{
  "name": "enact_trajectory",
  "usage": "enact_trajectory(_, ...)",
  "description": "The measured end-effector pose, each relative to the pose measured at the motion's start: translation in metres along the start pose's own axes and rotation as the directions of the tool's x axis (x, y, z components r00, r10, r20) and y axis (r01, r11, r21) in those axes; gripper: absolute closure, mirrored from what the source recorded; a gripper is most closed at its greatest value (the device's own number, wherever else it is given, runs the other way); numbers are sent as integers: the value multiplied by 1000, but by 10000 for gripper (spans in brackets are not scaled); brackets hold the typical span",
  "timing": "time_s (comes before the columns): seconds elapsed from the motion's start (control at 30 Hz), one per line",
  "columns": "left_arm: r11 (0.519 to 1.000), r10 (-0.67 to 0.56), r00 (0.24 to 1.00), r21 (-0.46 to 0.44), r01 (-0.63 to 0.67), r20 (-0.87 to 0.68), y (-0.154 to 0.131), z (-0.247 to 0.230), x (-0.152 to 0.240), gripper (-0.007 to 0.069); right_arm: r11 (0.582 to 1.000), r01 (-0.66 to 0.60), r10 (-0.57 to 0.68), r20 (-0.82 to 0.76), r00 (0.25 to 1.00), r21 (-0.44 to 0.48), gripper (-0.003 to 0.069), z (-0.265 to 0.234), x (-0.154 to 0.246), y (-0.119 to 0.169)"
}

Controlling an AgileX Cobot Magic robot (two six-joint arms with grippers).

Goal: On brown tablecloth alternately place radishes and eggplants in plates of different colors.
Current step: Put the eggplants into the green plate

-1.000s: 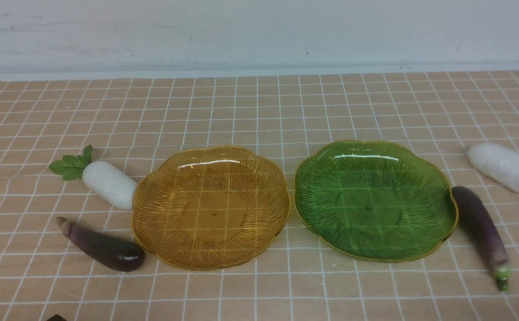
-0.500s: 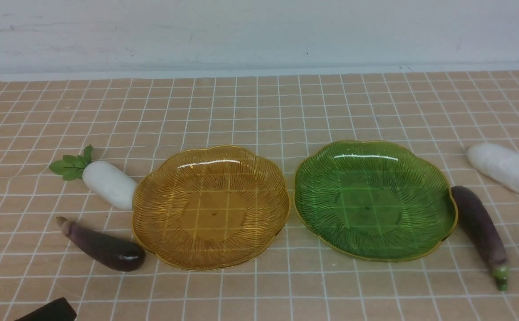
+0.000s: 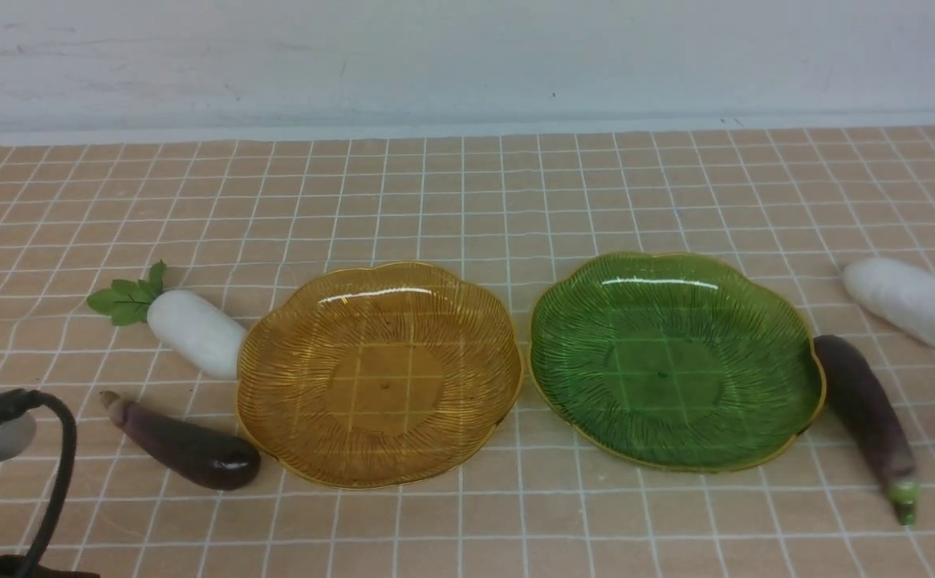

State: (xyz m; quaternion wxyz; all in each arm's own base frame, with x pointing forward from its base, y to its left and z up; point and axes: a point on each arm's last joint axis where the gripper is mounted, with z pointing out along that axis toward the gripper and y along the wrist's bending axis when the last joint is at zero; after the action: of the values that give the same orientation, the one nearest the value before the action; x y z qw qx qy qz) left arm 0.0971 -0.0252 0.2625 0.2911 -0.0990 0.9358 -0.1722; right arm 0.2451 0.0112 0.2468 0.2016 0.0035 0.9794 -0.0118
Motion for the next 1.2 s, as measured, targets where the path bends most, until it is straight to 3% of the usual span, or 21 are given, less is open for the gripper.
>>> enact_trajectory(0.1,1000,0,1000,0,0,0,0,0,0,353,998,47,-45,-66,997,35,164,31,-15,-1)
enact_trajectory(0.4,1000,2,1000,-1,-2,0,0,0,0,342,993,108,-99,-168,981,44,146,101,-18,2)
enact_trajectory(0.5,1000,2,1000,-1,-2,0,0,0,0,342,991,121,-110,-188,976,48,167,115,-16,1)
enact_trajectory(0.6,1000,2,1000,-1,-2,-1,0,0,0,342,992,114,-102,-190,977,52,249,117,-17,2)
enact_trajectory(0.73,1000,3,1000,-2,-3,-5,0,0,0,342,992,112,-97,-206,974,66,386,115,-18,0)
enact_trajectory(0.87,1000,3,1000,-4,-4,-14,0,0,1,342,989,87,-60,-223,973,117,375,92,-26,-4)
enact_trajectory(1.0,1000,4,1000,-4,-4,-16,0,0,1,342,990,44,-26,-136,990,131,375,51,-43,-6)
enact_trajectory(1.07,1000,3,1000,-4,-4,-17,0,0,2,342,997,13,-11,-30,999,78,375,23,-55,1)
enact_trajectory(1.2,1000,3,1000,-5,-4,-19,0,0,2,342,993,90,-82,110,991,-76,375,1,-68,35)
